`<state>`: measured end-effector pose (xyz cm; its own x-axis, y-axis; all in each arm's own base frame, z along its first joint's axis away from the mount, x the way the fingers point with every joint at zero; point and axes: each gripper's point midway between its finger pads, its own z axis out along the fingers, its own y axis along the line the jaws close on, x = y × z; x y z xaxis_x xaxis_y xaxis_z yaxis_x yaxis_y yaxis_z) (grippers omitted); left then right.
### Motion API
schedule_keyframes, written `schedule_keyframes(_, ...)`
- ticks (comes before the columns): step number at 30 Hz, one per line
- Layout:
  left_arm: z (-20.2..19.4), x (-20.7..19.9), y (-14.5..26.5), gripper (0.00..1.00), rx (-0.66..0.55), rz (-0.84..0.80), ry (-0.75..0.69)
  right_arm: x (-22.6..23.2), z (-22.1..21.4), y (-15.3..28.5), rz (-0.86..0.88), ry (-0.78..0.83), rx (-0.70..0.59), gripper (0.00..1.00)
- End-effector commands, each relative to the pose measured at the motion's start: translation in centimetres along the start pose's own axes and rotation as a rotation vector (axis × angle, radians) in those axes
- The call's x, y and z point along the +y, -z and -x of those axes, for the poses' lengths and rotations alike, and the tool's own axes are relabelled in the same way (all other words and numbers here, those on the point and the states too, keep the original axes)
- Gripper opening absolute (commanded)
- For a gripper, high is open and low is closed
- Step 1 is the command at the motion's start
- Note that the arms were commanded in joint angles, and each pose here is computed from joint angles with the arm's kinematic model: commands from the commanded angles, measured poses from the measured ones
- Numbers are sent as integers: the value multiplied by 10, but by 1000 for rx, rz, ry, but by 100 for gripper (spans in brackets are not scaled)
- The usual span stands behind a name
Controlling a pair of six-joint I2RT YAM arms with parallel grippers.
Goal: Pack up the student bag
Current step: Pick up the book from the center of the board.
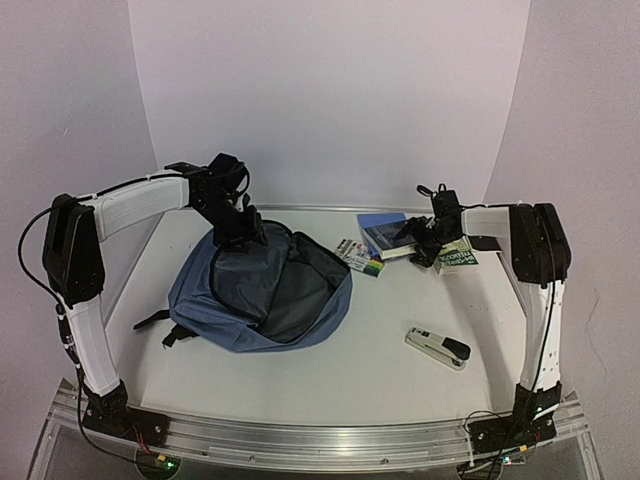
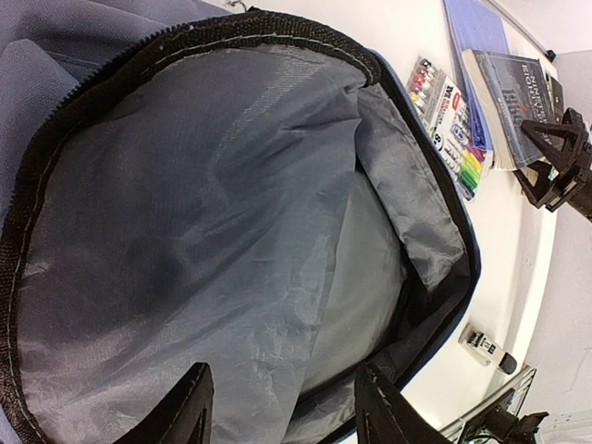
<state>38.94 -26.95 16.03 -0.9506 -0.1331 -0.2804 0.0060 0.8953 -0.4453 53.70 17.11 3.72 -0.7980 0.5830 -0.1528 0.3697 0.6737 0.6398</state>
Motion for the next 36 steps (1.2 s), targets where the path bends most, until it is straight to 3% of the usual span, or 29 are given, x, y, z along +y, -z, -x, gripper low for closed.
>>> schedule_keyframes(1,12,-7,15,52,-41,-11,-9,18,14,-6,67,-24,-40,83)
schedule_keyframes(8,12,-7,12,52,-32,-7,-18,16,8,-5,80,-70,-18,67)
schedule_keyframes(17,15,-10,6,51,-26,-20,-22,9,-5,13,77,-103,5,38)
schedule_keyframes(21,17,-11,5,51,-27,-24,-26,5,-5,20,80,-131,11,35)
schedule_keyframes(24,17,-12,3,51,-25,-29,-28,3,-6,27,87,-148,20,53)
schedule_keyframes(27,18,-13,3,51,-27,-30,-31,-5,-7,29,77,-161,21,59)
schedule_keyframes(30,19,-13,4,51,-26,-32,-31,-12,-6,28,66,-164,20,55)
schedule_keyframes(36,18,-12,6,51,-30,-30,-28,-9,-2,30,74,-157,14,31)
